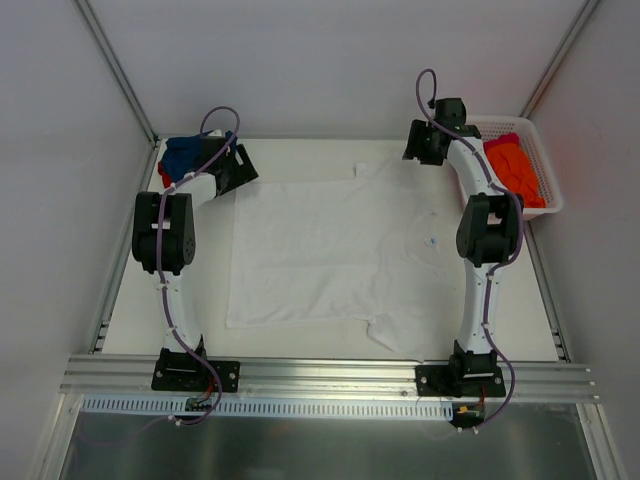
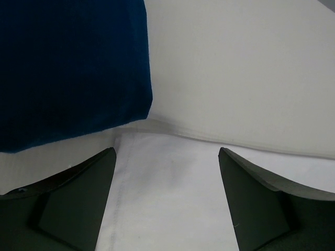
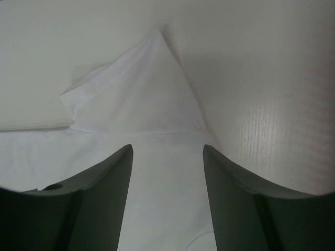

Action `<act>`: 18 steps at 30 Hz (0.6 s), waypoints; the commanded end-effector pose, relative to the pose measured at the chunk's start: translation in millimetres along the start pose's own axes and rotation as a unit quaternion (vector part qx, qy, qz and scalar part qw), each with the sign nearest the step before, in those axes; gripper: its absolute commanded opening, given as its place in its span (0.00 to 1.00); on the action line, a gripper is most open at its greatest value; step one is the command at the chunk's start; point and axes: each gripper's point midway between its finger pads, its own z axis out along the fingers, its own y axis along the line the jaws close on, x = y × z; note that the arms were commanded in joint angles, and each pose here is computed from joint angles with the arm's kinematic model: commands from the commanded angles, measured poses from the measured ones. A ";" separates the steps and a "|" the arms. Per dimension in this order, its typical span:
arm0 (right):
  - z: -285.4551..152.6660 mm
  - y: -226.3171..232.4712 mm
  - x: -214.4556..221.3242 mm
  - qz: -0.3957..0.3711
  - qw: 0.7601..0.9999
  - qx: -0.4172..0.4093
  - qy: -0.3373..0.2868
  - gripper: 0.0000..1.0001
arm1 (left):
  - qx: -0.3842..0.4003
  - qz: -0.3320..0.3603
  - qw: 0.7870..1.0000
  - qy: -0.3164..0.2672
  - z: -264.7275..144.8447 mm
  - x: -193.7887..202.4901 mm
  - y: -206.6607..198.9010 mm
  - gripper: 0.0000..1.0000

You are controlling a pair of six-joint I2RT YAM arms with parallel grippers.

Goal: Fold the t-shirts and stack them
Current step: Flatten the tshirt out

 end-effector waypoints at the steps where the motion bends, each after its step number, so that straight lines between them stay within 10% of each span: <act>1: -2.4 -0.3 -21.3 0.024 0.999 -0.024 -0.023 0.60 | 0.002 -0.012 1.000 -0.005 -1.6 -11.9 -1.2 0.80; 18: -17.3 -3.4 -26.5 0.053 0.996 -0.055 -0.037 0.59 | -0.021 -0.025 0.999 0.022 10.1 -11.5 5.3 0.74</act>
